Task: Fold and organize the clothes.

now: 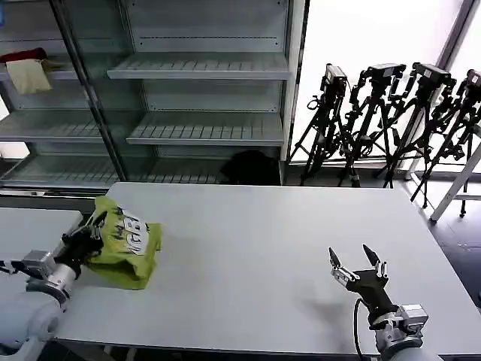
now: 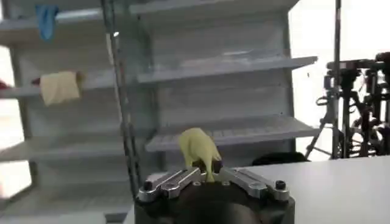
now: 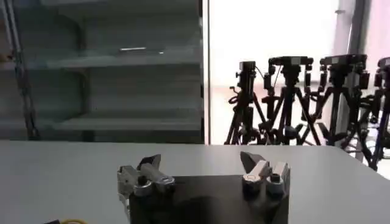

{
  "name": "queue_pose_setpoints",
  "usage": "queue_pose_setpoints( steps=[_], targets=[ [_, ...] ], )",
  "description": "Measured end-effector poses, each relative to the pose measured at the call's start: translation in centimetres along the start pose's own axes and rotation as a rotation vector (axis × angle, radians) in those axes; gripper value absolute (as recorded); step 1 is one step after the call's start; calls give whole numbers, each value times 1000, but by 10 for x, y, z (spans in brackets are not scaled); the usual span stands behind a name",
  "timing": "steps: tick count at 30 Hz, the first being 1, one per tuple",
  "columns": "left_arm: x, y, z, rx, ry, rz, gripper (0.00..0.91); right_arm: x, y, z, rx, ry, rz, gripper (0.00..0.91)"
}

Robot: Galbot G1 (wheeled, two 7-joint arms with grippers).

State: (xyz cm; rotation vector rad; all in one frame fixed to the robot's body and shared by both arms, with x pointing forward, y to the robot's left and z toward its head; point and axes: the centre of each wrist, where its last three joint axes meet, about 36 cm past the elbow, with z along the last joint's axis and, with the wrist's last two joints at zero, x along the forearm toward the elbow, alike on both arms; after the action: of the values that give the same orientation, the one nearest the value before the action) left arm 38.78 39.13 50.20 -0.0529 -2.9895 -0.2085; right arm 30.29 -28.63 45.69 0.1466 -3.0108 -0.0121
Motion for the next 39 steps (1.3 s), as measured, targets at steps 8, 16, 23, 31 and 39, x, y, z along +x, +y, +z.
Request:
queue_pose_setpoints(
  steps=[8, 16, 23, 31, 39],
  targets=[
    [-13, -39, 16, -171, 7, 154, 0, 1, 0, 0, -4, -2, 6, 907],
    [-21, -150, 50, -138, 51, 355, 0, 1, 4, 0, -4, 5, 2, 907],
    [-33, -212, 45, -97, 54, 421, 0, 0, 6, 1, -7, 5, 0, 907],
    [-47, -270, 21, -37, 29, 431, 907, -2, 13, 0, -6, 5, -10, 907],
    [-53, -310, -5, -27, -35, 434, 907, -3, 13, -1, 0, 11, -15, 907]
  ],
)
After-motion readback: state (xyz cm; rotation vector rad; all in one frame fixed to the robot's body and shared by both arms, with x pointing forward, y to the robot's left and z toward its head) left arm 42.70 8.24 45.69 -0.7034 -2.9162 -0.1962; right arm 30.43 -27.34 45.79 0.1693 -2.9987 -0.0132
